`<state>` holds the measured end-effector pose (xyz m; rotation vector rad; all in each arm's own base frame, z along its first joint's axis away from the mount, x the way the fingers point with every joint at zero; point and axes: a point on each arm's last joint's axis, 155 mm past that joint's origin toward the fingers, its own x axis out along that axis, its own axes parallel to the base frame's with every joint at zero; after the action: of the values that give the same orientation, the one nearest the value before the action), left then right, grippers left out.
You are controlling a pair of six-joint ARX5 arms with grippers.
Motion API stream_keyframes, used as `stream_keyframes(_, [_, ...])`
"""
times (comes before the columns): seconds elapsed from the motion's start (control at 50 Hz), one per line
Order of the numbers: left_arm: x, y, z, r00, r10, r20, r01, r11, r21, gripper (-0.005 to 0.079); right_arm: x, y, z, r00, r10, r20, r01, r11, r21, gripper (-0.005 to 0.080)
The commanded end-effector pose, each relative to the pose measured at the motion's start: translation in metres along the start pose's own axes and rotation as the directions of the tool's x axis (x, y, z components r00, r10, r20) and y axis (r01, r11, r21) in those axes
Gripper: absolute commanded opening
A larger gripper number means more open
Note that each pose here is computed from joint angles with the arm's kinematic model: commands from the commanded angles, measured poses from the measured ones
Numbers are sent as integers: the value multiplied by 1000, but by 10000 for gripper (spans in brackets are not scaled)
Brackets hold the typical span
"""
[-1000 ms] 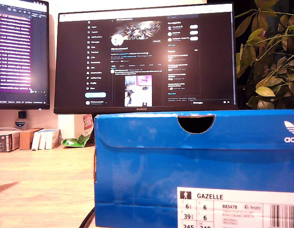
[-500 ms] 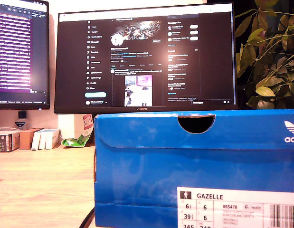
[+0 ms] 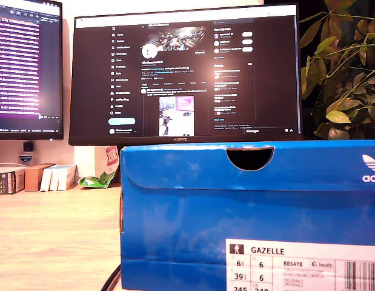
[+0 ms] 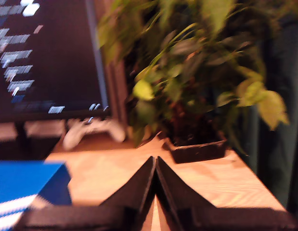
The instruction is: Close the blue shoebox by pushing the lid with your left arm and holding the box in place with your right arm
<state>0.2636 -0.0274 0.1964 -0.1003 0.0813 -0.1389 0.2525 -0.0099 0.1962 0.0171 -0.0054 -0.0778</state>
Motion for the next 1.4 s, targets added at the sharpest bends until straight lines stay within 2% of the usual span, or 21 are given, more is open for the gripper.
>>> stream_keyframes(0.0, [2,2,-15,1000,10,-15,-10,1000,-2,-19,0,1,-8,1000,3,3,-3,1000,-17,-12])
stream_keyframes(0.14, [1,2,-25,1000,7,-17,-7,1000,-2,-19,-4,-1,-2,999,-6,32,7,1000,-24,-12])
stream_keyframes(0.28, [-7,0,-9,998,0,59,0,1000,5,-19,-7,-1,4,998,-3,61,5,1000,-31,-12])
stream_keyframes(0.36, [-12,-1,-1,996,2,94,-2,1000,6,-19,-6,7,1,998,38,50,-35,998,-52,-12])
stream_keyframes(0.54, [-15,8,-19,997,43,68,-42,999,-13,-19,-6,10,-7,998,51,31,-49,997,-67,-12])
stream_keyframes(0.7, [-13,15,-53,997,73,-24,-74,997,-19,-19,-3,10,-29,998,50,-25,-52,995,-80,-12])
stream_keyframes(0.86, [-12,16,-58,997,75,-34,-75,997,-7,-19,-3,5,-60,993,23,-117,-36,993,-110,-12])
stream_keyframes(1.22, [-14,29,-94,979,135,-151,-136,991,5,-19,-5,3,-73,985,16,-171,-36,993,-115,-12])
stream_keyframes(1.38, [-14,33,-94,976,158,-151,-159,987,7,-19,-5,4,-73,985,17,-169,-37,993,-115,-12])
